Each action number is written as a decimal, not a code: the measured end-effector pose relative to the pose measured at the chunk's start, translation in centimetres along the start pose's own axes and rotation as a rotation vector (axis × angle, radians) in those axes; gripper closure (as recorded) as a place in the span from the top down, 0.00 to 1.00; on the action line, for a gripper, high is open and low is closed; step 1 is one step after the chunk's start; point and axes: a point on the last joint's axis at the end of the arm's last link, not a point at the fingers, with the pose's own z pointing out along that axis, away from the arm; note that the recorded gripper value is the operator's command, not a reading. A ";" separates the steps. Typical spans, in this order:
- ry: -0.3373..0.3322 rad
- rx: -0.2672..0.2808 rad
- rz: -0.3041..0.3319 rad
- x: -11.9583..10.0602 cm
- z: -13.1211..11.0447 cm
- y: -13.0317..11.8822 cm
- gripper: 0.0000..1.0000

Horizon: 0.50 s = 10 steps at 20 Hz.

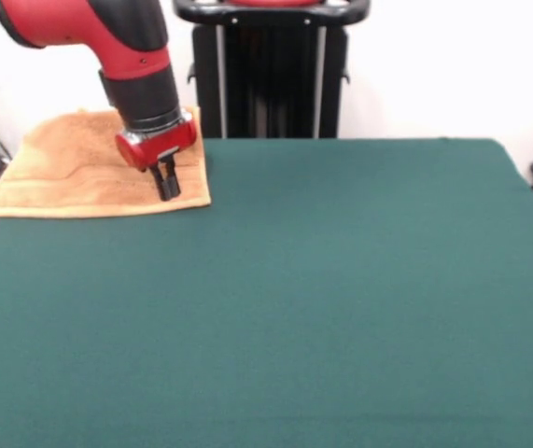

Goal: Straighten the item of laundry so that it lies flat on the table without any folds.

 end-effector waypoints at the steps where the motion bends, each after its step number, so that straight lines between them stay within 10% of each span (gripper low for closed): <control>1: -0.002 0.007 -0.002 0.0 0.0 0.1 0.00; 10: -0.099 0.118 -0.051 1.2 0.2 1.4 0.00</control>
